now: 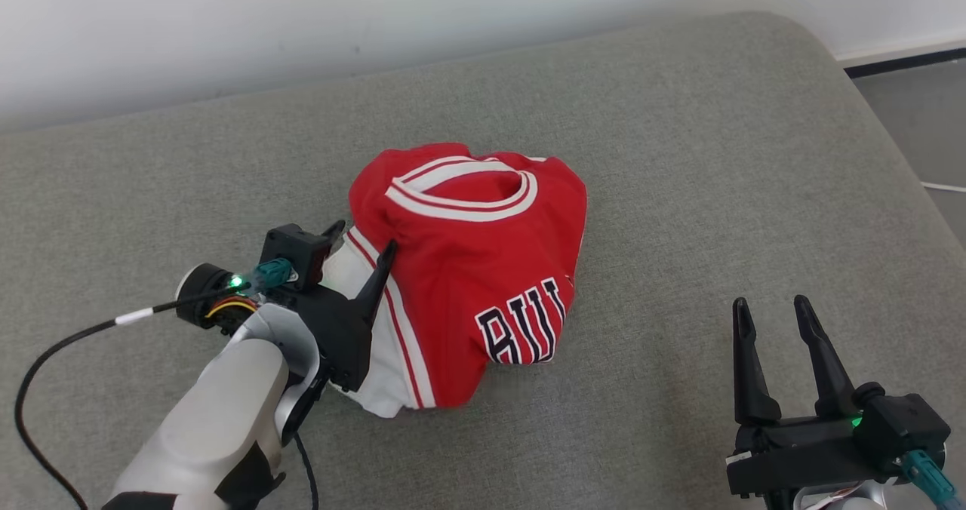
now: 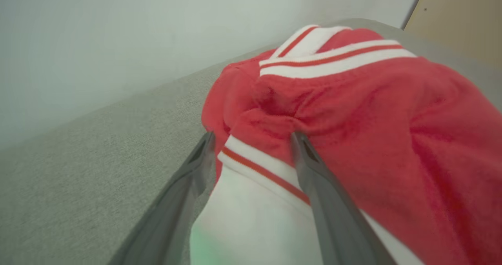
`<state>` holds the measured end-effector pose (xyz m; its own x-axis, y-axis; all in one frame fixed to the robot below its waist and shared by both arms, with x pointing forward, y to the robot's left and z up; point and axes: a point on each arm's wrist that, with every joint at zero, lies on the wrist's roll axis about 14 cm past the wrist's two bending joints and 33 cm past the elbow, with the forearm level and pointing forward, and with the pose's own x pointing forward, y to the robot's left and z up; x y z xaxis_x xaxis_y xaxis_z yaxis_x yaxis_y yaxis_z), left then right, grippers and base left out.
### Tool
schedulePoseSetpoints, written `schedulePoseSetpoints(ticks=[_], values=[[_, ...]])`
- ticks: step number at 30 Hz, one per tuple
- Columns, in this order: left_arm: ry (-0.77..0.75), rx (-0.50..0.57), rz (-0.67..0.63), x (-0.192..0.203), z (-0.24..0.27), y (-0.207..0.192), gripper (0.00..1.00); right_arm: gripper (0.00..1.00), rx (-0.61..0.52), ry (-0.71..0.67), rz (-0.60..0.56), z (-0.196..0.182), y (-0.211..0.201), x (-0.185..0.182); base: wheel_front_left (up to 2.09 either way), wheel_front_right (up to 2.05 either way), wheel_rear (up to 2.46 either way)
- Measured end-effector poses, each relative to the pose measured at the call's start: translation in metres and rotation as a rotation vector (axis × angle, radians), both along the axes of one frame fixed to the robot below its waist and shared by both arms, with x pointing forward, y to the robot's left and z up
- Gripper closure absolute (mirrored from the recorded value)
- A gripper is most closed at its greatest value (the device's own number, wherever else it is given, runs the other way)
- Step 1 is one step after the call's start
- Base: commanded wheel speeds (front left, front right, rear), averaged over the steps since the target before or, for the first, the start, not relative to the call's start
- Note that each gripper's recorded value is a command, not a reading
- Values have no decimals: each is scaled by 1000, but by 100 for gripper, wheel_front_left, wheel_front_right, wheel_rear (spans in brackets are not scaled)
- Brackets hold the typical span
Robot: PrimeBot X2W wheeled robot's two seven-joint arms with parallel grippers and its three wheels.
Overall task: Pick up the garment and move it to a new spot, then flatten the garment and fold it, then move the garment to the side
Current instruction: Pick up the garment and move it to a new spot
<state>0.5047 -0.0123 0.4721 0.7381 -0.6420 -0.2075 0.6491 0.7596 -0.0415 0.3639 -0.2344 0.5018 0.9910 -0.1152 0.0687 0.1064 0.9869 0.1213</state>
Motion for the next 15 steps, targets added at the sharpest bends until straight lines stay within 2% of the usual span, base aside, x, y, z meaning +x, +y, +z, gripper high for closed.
schedulePoseSetpoints(ticks=[1,2,3,4,9,15], values=[[21,14,-9,-1,-6,-2,0,0,0,3,-3,-1,-1,0,0,0,0],[33,23,-18,-2,-10,-3,20,0,0,7,-6,-2,-2,0,0,0,0],[39,26,-24,-2,-12,-5,81,0,0,10,-8,-3,-3,0,0,0,0],[41,29,-27,-1,-14,-5,100,0,0,12,-10,-4,-3,0,0,0,0],[27,29,-28,-1,-12,-3,100,0,1,8,-14,-3,-5,0,0,0,0],[-77,6,-28,7,22,-3,100,0,4,-14,-3,4,-1,0,0,0,0]])
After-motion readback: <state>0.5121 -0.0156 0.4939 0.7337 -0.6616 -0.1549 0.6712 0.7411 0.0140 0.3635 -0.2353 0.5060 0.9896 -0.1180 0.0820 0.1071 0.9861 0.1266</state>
